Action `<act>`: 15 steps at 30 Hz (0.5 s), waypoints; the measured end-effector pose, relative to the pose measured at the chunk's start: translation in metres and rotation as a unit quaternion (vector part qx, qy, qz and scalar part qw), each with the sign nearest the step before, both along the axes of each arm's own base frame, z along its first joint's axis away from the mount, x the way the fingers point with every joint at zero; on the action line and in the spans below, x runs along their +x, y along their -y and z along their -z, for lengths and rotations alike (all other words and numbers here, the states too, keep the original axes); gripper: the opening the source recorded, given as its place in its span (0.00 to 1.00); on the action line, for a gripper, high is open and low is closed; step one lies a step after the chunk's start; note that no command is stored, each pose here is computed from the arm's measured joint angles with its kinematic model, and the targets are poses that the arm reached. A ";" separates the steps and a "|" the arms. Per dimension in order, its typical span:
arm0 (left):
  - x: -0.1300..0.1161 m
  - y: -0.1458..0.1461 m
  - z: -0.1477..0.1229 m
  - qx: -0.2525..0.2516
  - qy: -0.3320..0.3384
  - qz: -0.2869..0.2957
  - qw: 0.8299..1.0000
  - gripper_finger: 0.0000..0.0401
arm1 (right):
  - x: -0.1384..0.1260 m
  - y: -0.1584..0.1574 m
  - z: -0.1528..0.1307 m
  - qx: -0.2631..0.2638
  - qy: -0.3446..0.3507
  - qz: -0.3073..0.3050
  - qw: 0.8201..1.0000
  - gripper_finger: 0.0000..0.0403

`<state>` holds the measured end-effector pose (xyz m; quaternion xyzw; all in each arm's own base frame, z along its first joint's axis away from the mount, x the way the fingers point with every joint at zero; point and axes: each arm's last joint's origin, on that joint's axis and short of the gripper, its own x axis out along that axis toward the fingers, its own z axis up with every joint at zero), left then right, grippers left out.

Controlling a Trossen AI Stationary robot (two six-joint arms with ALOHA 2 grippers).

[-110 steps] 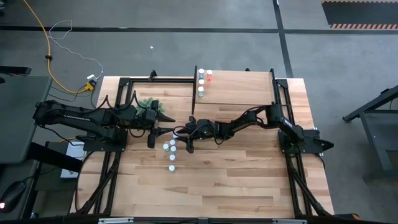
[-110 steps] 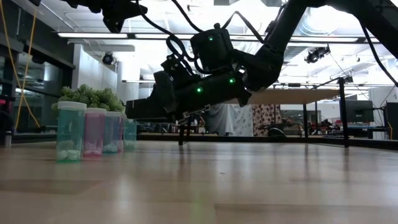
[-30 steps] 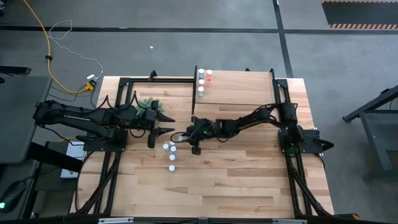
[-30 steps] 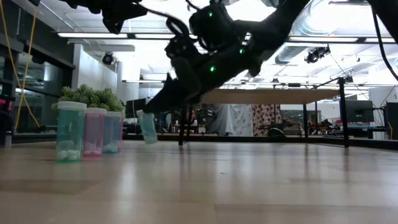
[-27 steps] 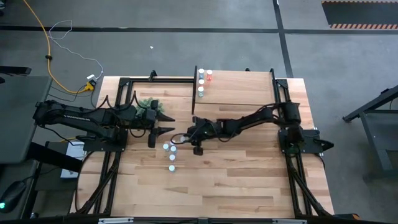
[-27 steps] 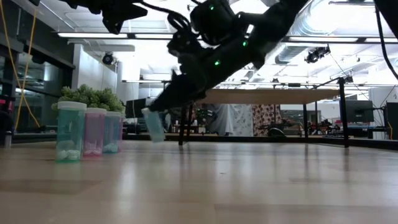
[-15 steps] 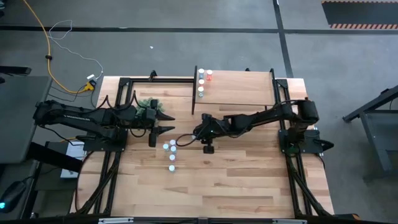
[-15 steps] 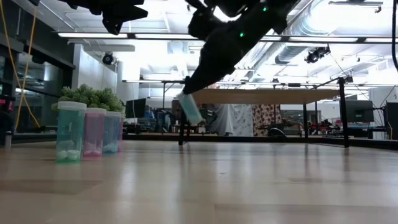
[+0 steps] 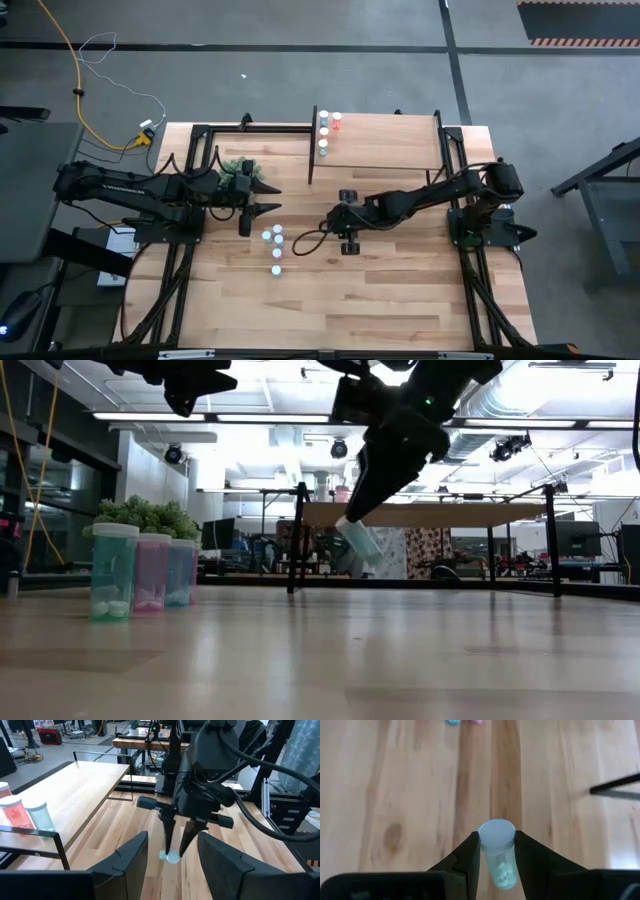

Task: Pick and place medicine bottles onto shelf by color
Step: Put the transparent green medicine bottle on the shelf

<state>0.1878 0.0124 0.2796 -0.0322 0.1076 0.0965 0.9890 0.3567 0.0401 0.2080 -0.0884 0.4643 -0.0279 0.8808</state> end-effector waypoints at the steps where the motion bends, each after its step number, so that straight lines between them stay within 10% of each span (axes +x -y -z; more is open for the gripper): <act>1: 0.000 0.000 0.000 0.000 -0.002 0.000 1.000 0.40 | -0.002 0.000 0.000 -0.002 -0.007 0.003 1.000 0.24; 15: 0.000 0.000 0.001 0.000 -0.005 0.001 1.000 0.40 | -0.082 0.012 -0.022 0.019 0.111 0.078 0.991 0.24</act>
